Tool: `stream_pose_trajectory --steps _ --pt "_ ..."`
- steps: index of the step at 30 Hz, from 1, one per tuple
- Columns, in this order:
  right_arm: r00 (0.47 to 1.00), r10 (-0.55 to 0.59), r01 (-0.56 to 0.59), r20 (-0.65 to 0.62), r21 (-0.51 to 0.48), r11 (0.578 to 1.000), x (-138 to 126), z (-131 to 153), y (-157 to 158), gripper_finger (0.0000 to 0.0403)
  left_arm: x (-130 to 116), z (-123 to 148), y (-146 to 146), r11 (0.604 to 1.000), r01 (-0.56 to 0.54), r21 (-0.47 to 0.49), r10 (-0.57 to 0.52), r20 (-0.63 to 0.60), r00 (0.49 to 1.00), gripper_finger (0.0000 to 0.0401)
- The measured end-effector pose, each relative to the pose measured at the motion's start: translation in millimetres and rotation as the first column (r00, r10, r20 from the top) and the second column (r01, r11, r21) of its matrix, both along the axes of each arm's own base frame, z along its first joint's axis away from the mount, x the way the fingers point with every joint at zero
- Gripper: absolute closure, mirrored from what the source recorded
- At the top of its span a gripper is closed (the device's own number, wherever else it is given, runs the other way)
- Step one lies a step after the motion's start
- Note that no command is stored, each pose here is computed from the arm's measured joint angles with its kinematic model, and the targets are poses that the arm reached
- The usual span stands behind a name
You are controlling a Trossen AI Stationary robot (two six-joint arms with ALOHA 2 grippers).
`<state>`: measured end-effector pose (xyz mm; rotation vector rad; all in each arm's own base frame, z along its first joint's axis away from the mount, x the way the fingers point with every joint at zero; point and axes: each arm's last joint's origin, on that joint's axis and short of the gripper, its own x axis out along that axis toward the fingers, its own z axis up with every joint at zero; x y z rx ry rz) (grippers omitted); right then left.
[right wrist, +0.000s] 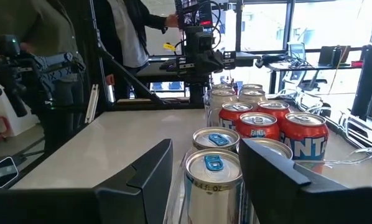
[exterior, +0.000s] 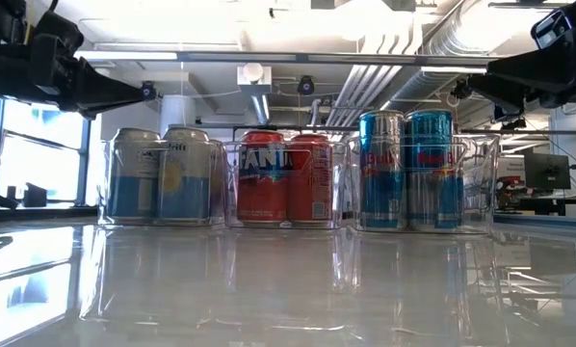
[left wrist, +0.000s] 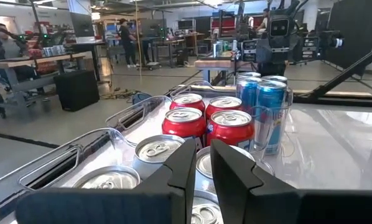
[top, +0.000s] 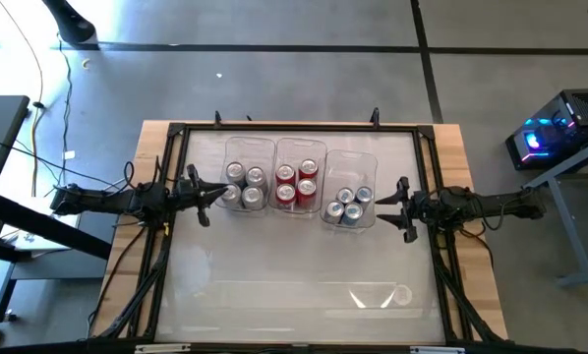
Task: Sort soda cans
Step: Return to Home Position
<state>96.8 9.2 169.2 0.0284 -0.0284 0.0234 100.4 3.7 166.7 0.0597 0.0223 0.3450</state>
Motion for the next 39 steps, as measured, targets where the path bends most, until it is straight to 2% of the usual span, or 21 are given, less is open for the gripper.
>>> stream_pose_trajectory --steps 7,17,39 --pt "1.0 0.012 -0.012 0.005 0.001 1.0 0 0 1 0.0224 0 0 0 1.0 0.004 -0.001 -0.004 0.006 1.0 0.0357" --pt "1.0 0.012 -0.012 0.006 0.001 1.0 0 1 1 0.0224 -6 10 2 1.0 -0.016 -0.011 0.018 0.119 0.993 0.0357" --pt "1.0 0.011 -0.011 0.001 0.0 1.0 0 0 1 0.0224 -6 9 3 1.0 -0.026 -0.011 0.027 0.115 0.993 0.0357"
